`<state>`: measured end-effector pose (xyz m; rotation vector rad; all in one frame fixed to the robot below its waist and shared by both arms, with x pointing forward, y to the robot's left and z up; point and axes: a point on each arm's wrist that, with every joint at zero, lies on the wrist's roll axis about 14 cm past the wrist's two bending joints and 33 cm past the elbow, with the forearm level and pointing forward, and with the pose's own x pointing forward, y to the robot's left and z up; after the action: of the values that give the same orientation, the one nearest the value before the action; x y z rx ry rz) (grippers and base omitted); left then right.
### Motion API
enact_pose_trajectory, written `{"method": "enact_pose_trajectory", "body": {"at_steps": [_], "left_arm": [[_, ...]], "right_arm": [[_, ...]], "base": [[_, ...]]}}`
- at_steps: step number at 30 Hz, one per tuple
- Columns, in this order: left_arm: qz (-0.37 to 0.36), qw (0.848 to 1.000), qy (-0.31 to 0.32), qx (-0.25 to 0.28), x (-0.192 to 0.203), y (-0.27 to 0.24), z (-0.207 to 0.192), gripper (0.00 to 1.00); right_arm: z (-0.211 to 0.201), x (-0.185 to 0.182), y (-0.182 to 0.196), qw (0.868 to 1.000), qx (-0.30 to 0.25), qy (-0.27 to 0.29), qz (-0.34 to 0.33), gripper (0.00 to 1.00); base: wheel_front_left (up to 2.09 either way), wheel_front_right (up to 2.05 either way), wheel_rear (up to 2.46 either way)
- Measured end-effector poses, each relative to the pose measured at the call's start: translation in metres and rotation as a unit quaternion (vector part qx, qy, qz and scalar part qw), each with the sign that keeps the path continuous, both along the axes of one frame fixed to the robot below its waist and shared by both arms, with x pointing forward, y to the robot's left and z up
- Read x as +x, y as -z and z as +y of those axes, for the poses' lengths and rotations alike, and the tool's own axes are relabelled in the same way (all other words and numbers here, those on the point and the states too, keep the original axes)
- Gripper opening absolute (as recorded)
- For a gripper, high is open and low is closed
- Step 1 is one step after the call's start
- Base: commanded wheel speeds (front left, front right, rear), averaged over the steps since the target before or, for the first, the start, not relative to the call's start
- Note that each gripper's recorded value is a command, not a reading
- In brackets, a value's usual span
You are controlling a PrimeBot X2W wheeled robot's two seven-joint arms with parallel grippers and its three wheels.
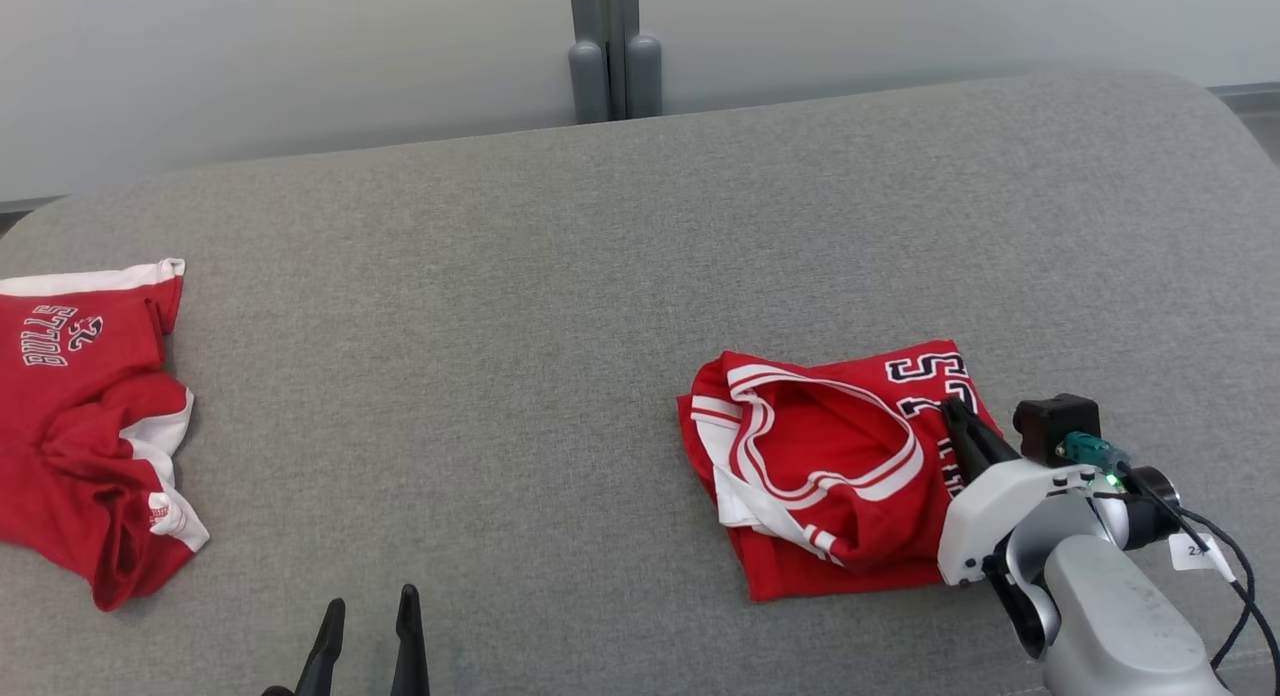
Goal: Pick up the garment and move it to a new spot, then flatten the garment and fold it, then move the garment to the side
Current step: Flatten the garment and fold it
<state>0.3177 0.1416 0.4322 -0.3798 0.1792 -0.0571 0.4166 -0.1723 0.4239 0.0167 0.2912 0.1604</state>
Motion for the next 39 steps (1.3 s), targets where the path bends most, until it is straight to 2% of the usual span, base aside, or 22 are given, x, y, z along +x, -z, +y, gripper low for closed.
{"method": "enact_pose_trajectory", "body": {"at_steps": [8,15,33,39], "left_arm": [[0.01,1.0,-0.015,0.003,-0.003,0.006,0.01,1.0],[0.007,1.0,-0.014,0.002,-0.002,0.004,0.009,1.0],[0.006,1.0,-0.017,-0.005,-0.008,0.003,0.008,1.0],[0.0,1.0,-0.02,-0.006,-0.01,0.0,0.009,1.0]], "right_arm": [[0.051,-0.01,0.023,0.996,-0.013,-0.08,0.028,0.0],[0.092,-0.021,0.021,0.99,-0.004,-0.14,0.019,0.0],[0.163,-0.043,0.023,0.969,0.007,-0.243,0.046,0.0],[0.186,-0.052,0.012,0.962,0.032,-0.27,0.042,0.0]], "base": [[0.0,0.0,0.0],[0.0,0.0,0.0],[0.0,0.0,0.0],[0.0,0.0,0.0]]}}
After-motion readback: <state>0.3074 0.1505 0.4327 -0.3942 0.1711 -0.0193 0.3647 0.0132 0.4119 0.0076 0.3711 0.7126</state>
